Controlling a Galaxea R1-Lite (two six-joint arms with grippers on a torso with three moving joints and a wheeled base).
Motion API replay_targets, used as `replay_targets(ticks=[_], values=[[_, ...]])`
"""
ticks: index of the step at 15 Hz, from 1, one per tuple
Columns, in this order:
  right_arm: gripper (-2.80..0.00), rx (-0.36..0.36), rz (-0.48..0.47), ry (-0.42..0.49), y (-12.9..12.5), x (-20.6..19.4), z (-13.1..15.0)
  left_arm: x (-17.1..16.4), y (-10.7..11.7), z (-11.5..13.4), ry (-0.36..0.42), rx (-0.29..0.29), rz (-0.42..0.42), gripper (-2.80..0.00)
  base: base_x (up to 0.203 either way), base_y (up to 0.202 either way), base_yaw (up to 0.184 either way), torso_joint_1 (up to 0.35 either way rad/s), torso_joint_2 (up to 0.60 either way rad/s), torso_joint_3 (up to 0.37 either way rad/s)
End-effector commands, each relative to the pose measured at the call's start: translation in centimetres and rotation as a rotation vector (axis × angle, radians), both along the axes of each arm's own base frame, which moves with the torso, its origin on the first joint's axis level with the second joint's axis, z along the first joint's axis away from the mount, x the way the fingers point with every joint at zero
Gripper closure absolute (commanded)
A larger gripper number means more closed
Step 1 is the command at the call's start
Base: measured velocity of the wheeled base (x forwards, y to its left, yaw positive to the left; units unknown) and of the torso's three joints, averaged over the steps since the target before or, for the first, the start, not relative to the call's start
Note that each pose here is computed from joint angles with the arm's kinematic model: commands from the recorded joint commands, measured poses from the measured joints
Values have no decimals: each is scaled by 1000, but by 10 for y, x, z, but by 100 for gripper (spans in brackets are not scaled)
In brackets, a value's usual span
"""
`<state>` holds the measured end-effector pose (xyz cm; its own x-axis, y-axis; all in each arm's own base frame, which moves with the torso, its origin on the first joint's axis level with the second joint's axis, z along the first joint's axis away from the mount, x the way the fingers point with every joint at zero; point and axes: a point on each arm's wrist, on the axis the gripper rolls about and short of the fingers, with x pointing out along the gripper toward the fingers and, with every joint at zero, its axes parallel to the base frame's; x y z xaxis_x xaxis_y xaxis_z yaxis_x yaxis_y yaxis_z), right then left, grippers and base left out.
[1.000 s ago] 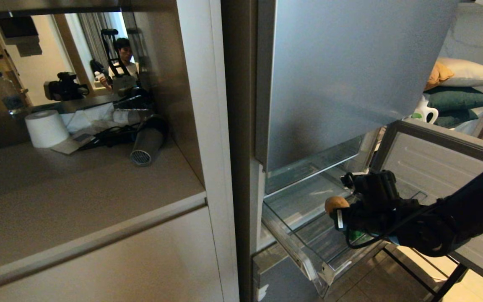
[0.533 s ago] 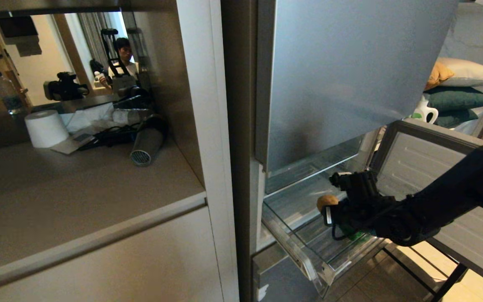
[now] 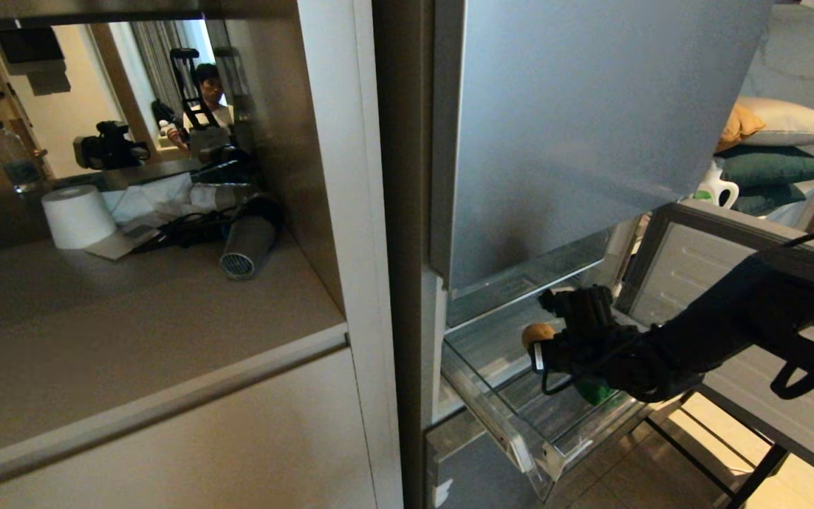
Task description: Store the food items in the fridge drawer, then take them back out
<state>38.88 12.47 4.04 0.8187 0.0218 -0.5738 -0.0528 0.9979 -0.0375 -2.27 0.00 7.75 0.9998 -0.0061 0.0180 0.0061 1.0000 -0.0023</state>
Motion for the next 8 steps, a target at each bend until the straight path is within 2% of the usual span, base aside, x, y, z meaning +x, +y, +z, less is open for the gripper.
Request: replay_targets(ticks=[1, 5, 6, 8], values=[[0, -3, -2, 6, 2, 5, -7, 1, 0, -3, 10, -1, 0, 0, 0, 0, 0, 0, 0, 0], [0, -6, 0, 14, 3, 8, -13, 1, 0, -3, 10, -1, 0, 0, 0, 0, 0, 0, 0, 0], [-280, -6, -1, 9, 3, 8, -12, 1, 0, -3, 9, -1, 0, 0, 0, 0, 0, 0, 0, 0], [-280, -4, -3, 4, 3, 9, -10, 1, 0, -3, 10, -1, 0, 0, 0, 0, 0, 0, 0, 0]])
